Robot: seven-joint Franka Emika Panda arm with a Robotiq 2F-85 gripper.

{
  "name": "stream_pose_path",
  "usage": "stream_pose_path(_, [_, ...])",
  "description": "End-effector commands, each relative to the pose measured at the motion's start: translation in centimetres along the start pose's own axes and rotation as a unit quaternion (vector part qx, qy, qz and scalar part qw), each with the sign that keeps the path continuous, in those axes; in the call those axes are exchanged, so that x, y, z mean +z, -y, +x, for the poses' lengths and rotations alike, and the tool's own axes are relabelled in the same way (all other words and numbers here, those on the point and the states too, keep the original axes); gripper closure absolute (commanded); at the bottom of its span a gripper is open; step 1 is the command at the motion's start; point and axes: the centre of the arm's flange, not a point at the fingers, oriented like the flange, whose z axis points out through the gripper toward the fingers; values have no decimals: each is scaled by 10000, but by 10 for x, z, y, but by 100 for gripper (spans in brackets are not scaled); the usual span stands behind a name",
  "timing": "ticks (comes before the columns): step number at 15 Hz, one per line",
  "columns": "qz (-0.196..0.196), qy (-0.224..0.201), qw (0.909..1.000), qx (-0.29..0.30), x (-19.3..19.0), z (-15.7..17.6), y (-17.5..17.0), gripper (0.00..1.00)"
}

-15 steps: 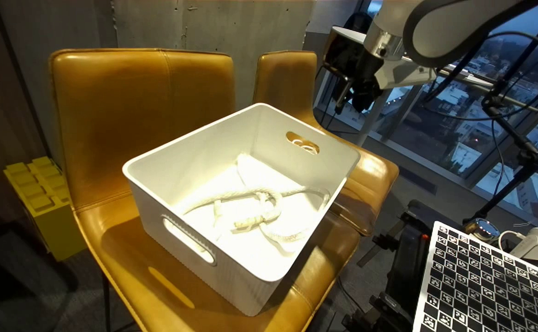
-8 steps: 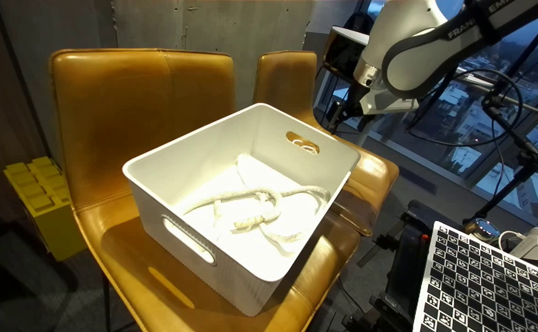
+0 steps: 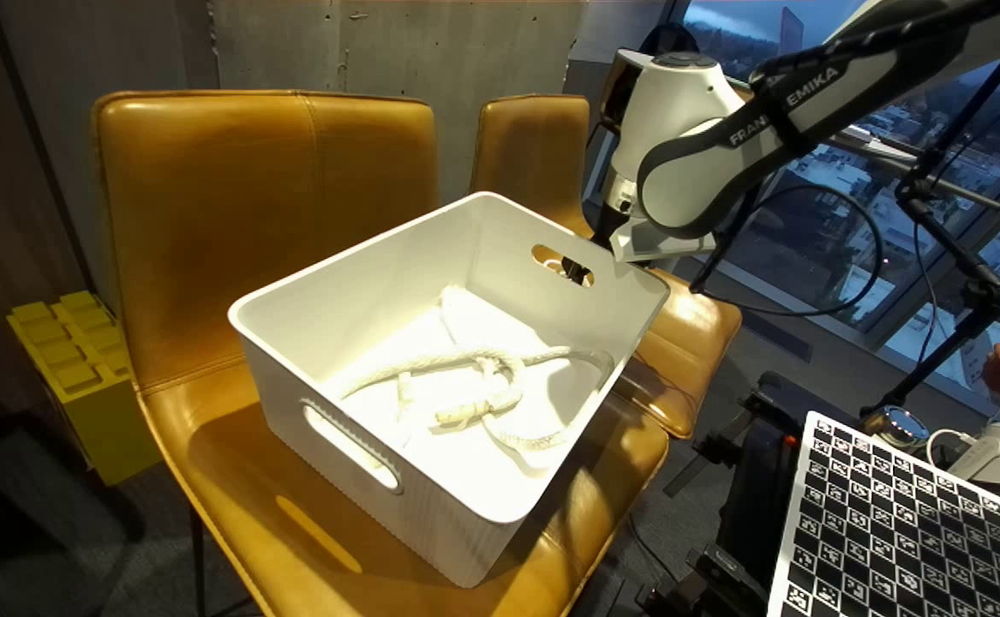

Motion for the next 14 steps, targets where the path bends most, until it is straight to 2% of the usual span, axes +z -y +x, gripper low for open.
stream_pose_path(1, [-38, 136, 9998, 160, 23, 26, 24, 0])
stream_pose_path(3, [-68, 191, 9995, 235, 22, 33, 29, 0])
stream_pose_path(5, [-92, 254, 9994, 231, 24, 31, 35, 5])
stream_pose_path(6, [-104, 278, 9993, 231, 24, 31, 37, 0])
stream_pose_path(8, [-95, 327, 9991, 248, 22, 31, 36, 0])
stream_pose_path(14, [-33, 406, 9984, 396, -8, 34, 6, 0])
